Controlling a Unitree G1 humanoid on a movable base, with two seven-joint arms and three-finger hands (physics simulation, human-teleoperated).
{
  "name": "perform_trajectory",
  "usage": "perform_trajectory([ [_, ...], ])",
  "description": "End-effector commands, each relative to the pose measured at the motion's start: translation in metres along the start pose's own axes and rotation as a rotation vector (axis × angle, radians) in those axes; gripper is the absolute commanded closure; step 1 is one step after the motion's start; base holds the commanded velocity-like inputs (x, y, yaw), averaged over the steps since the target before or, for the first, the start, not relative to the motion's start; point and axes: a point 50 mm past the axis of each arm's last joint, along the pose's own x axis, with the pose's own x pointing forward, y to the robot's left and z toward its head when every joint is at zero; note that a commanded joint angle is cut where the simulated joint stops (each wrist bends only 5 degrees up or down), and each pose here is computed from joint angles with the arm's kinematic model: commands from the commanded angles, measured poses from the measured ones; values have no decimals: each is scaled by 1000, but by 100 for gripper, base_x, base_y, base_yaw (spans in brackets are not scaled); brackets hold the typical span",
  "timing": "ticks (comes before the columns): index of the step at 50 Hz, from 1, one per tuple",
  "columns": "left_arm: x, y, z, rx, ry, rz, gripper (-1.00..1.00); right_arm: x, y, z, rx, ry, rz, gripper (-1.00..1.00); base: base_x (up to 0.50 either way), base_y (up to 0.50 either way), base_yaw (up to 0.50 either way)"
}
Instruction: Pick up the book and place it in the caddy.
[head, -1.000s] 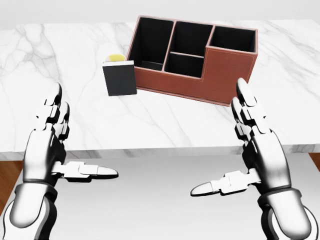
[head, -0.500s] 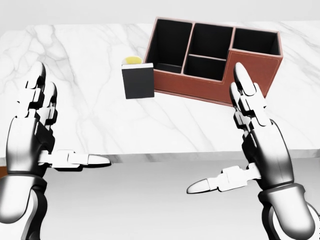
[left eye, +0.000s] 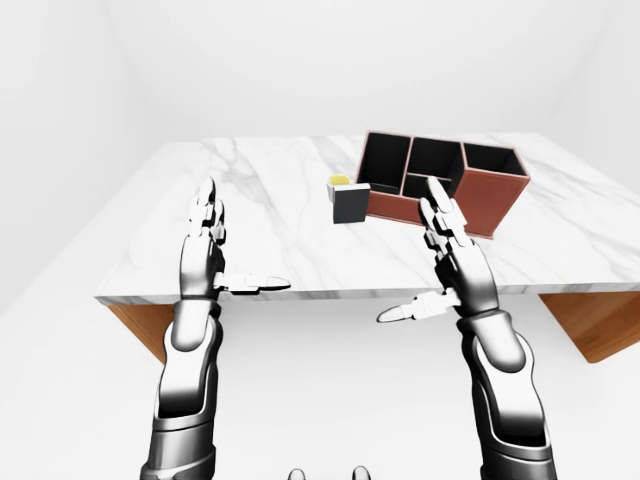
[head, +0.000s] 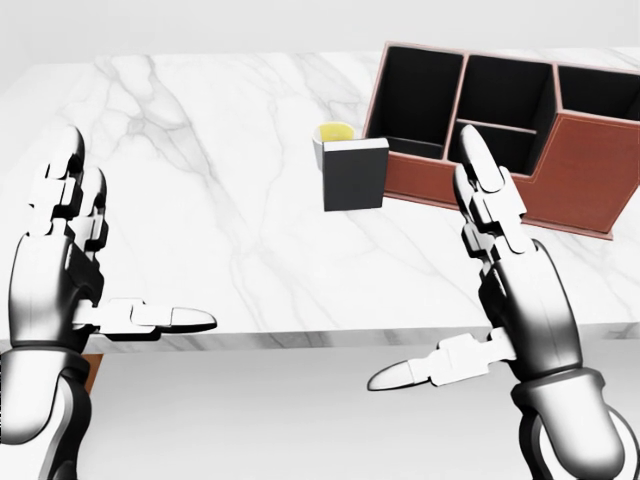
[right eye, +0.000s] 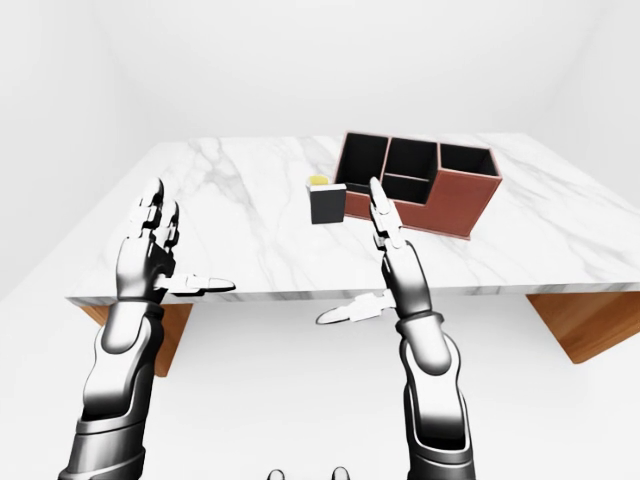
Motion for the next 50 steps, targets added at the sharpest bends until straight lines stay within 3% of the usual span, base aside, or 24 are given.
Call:
perform_trajectory([
  [1,-1,-2,-3,-8,12,-3,-100,-2,-2,1,-18,2,0,-100,0,0,0],
  [14,-3,-2,-7,-8,32,-2,-100,-4,0,-3,-33,22,10,-100,5,0,0],
  [31,-3,-4,-16,-4,66,3,-100,-7,-4,3,-39,0,5,-100,35,0,0],
  [50,-3,-4,-8,-5,33,2,-100,-9,-6,6,-39,-10,0,-100,36,0,0],
])
